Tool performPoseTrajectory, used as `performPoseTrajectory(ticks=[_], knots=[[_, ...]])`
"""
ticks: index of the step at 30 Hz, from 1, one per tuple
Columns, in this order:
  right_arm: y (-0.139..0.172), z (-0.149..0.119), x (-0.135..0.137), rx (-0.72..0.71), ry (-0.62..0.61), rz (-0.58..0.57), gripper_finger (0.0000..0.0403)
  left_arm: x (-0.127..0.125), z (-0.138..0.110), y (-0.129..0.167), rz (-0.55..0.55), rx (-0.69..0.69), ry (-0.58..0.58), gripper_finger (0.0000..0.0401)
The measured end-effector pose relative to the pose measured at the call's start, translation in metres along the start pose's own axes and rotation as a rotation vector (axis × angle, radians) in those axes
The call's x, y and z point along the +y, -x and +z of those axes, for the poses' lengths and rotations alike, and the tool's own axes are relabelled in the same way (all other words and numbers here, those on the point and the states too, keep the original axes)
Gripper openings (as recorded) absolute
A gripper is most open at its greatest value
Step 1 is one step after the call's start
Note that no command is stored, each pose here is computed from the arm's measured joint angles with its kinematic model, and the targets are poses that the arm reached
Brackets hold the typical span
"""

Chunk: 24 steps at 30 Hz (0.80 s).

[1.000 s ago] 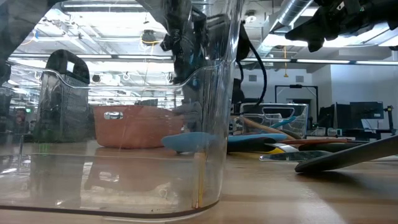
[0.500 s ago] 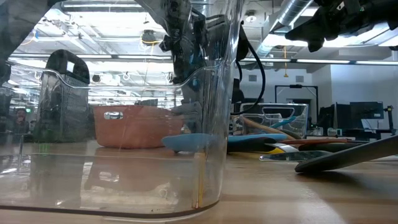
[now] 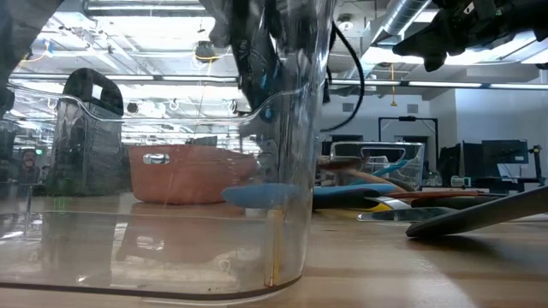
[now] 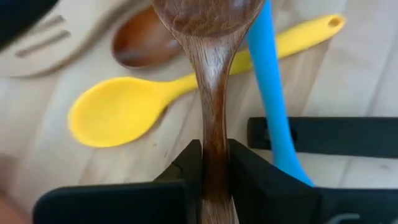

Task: Pick & Place Kitchen Items
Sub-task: Put the dark brown serving spoon into the top transparent bin

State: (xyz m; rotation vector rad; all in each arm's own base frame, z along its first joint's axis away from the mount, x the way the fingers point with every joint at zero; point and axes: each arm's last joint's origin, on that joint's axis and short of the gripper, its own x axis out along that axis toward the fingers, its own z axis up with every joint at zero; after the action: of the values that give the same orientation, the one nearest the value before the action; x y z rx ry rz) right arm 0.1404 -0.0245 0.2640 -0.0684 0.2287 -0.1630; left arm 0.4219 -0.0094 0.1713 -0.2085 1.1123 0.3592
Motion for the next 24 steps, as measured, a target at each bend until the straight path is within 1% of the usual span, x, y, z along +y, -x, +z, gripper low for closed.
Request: performPoseTrajectory(ticks=[3, 6, 9, 11, 15, 18, 21, 24], knots=[[0.000, 0.000, 0.000, 0.000, 0.000, 0.000, 0.0001, 0.001, 0.004, 0.017, -0.008, -0.038, -0.044, 0.0023], [0.000, 0.000, 0.000, 0.000, 0.000, 0.000, 0.0001, 0.001, 0.009, 0.042, 0.011, -0.110, -0.105, 0.0022], [0.000, 0.000, 0.000, 0.001, 0.000, 0.000, 0.0001, 0.002, 0.012, 0.068, 0.054, -0.187, -0.160, 0.0031], [0.000, 0.000, 0.000, 0.000, 0.000, 0.000, 0.0001, 0.005, 0.014, 0.087, 0.103, -0.244, -0.179, 0.0036], [0.000, 0.000, 0.000, 0.000, 0.000, 0.000, 0.0001, 0.014, 0.016, 0.117, 0.205, -0.341, -0.181, 0.0024], [0.000, 0.000, 0.000, 0.000, 0.000, 0.000, 0.0001, 0.020, 0.018, 0.134, 0.261, -0.390, -0.186, 0.0022], [0.000, 0.000, 0.000, 0.000, -0.001, 0.000, 0.0001, 0.024, 0.018, 0.146, 0.292, -0.424, -0.178, 0.0027], [0.000, 0.000, 0.000, 0.000, -0.001, 0.000, 0.0001, 0.028, 0.019, 0.148, 0.309, -0.438, -0.166, 0.0031]])
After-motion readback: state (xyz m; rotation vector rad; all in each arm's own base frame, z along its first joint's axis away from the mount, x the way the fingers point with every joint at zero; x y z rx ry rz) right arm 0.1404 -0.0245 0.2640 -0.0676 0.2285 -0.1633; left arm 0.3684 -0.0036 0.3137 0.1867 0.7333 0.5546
